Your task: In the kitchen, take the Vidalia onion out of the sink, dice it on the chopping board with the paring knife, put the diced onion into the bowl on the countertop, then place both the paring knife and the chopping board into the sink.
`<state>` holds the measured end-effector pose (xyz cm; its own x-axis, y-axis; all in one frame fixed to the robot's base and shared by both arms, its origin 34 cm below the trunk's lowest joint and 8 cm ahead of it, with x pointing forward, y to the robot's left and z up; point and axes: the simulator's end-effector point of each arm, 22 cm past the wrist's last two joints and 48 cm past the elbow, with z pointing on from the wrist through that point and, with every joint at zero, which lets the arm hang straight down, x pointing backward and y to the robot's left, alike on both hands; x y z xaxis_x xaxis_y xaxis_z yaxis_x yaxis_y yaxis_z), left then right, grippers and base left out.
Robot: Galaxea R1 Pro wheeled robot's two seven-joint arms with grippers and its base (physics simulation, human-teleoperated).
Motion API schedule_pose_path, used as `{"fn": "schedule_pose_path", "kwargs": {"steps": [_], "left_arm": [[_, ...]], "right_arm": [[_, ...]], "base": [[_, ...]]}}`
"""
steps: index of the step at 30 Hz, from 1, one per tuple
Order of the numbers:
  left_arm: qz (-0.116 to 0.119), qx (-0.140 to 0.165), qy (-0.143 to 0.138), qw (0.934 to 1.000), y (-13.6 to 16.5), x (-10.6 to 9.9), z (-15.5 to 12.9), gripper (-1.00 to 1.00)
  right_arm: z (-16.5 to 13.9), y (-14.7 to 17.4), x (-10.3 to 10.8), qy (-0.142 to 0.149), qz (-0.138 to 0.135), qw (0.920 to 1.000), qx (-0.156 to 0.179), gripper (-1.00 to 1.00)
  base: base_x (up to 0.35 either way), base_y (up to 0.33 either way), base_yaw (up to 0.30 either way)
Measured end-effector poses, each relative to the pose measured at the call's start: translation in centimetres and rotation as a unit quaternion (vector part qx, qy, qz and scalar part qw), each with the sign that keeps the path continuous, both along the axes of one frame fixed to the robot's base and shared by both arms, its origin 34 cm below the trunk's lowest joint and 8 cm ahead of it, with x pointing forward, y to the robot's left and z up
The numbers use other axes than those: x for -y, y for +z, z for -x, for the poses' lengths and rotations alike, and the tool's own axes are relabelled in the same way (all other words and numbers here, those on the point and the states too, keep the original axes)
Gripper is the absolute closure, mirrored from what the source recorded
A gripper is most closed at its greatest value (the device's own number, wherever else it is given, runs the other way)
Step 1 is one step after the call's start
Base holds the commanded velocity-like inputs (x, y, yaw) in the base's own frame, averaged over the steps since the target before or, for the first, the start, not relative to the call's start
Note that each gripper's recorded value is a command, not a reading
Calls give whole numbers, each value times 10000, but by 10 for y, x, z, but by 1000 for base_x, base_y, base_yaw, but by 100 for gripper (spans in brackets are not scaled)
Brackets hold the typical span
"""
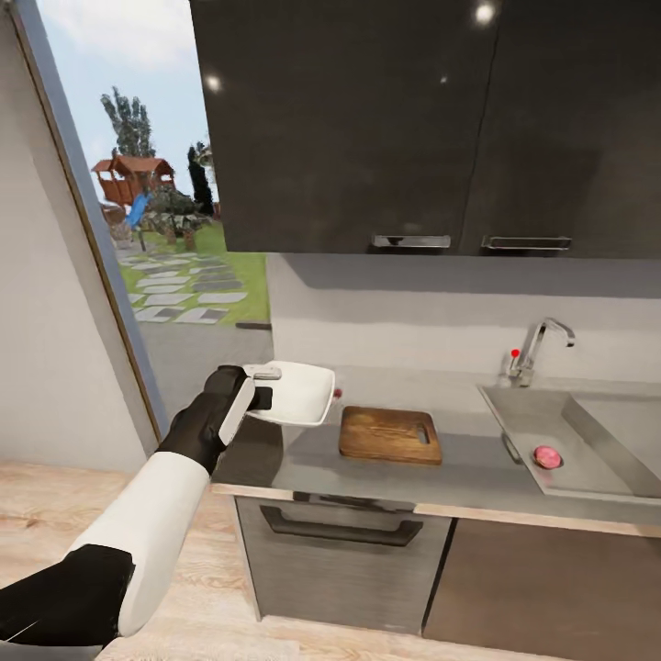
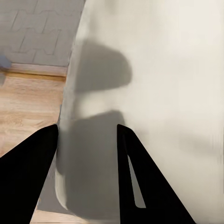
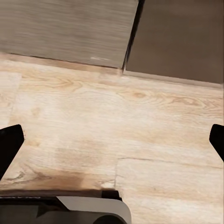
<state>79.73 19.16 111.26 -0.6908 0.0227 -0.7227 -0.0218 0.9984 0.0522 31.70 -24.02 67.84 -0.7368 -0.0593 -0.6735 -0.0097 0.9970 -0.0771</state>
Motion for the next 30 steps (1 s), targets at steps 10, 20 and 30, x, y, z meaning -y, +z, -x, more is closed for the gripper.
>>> {"fn": "schedule_pose_path", "kwargs": {"steps": [10,20,30], "left_arm": [[-5,-77,-2,10000,-7,0,1,100],[250,-243,-79,9994,-20,13,5,100],[586,-298,-100,9978,-32,24,6,100]], "right_arm": [[1,0,0,-1,0,10000,-9,-100],[1,0,0,-1,1,10000,-12,-100],[1,-1,0,0,-2,10000,-16,-100]], "base": [[0,0,195],[0,0,5],[0,0,0]]}}
